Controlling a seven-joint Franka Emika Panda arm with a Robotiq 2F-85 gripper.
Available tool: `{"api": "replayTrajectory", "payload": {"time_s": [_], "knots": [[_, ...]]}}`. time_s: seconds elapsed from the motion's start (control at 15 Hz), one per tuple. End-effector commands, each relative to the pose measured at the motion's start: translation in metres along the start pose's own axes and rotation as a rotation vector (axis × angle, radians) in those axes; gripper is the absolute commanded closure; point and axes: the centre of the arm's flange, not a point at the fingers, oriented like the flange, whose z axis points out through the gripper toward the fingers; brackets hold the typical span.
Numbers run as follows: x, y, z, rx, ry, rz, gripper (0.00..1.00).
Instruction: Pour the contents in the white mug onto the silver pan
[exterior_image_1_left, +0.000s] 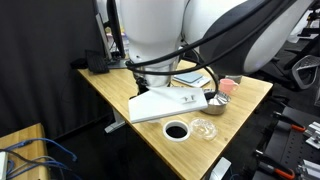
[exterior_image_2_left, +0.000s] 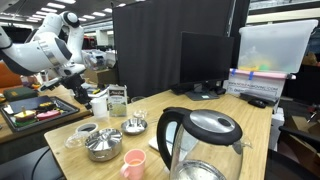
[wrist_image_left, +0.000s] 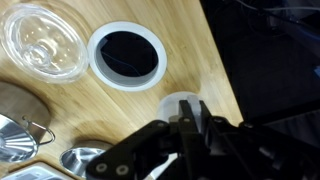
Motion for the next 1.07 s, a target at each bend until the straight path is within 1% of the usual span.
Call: {"api": "replayTrajectory", "payload": {"time_s": [0.0,0.2,0.27,0.47,0.73,0.87,1.0], "knots": [[0.011,0.015,-0.019,0.019,-0.004,0.019,0.98],[0.020,0.031,-0.027,0.017,-0.041,0.069,0.98],[0.021,0.039,-0.032,0.002,-0.052,0.077,0.98],[0.036,0.057,-0.042,0.004,-0.097,0.076,0.98],[0.083,0.080,-0.056,0.024,-0.139,0.070,0.98],[0.106,0.091,-0.051,0.039,-0.172,0.061,0.98],[0.121,0.100,-0.040,0.060,-0.224,0.048,0.98]]}}
